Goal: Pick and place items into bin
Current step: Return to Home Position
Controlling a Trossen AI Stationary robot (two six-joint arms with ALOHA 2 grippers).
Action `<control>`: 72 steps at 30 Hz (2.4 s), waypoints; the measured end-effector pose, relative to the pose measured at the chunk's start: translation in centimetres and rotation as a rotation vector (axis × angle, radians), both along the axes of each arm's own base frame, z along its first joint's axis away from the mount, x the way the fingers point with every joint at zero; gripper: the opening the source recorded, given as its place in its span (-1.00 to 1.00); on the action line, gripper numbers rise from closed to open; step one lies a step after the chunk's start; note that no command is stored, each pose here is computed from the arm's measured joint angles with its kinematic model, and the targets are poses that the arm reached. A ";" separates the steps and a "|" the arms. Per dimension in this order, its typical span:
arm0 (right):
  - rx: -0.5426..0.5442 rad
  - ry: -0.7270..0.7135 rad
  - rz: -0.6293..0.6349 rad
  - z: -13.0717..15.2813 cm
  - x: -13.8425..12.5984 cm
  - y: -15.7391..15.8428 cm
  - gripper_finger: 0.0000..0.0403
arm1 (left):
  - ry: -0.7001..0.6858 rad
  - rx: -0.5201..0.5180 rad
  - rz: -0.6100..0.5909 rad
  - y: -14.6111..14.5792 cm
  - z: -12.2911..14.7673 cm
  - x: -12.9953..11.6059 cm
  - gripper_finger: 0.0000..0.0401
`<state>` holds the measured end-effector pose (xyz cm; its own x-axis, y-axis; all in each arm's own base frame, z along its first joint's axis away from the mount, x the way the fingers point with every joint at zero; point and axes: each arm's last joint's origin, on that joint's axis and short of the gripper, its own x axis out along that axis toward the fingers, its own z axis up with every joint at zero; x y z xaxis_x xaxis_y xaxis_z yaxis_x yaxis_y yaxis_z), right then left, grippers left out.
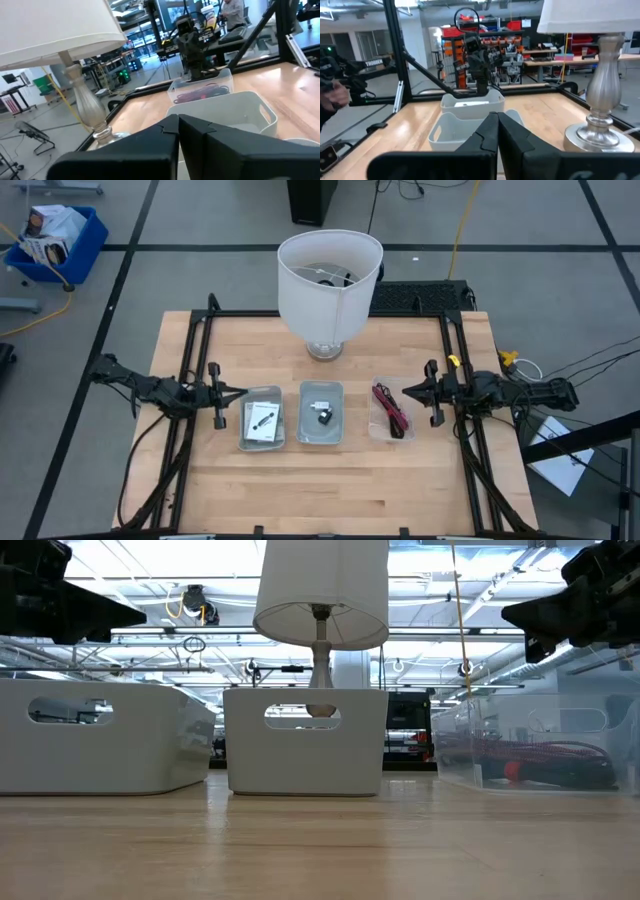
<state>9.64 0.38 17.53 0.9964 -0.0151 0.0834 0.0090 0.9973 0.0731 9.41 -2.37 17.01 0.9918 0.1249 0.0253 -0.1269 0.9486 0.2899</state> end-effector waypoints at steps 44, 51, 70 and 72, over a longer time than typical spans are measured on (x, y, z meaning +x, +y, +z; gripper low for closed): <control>0.000 -0.005 0.000 0.0 0.0 0.0 -1.00 | -0.011 -0.081 0.000 0.0 0.0 0.0 -0.77; 0.000 -0.006 0.001 0.1 0.0 0.0 -1.00 | -0.011 -0.081 0.000 0.0 0.0 0.0 -0.77; 0.000 -0.005 0.001 0.0 0.0 0.0 -1.00 | -0.011 -0.081 0.000 0.0 0.0 0.0 -0.77; 0.000 -0.006 0.001 0.1 0.0 0.0 -1.00 | -0.011 -0.081 0.000 0.0 0.0 0.0 -0.77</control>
<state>9.64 0.39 17.59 0.9959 -0.0144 0.0890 0.0078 0.9973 0.0732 9.41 -2.37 16.99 0.9916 0.1268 0.0263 -0.1295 0.9689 0.2107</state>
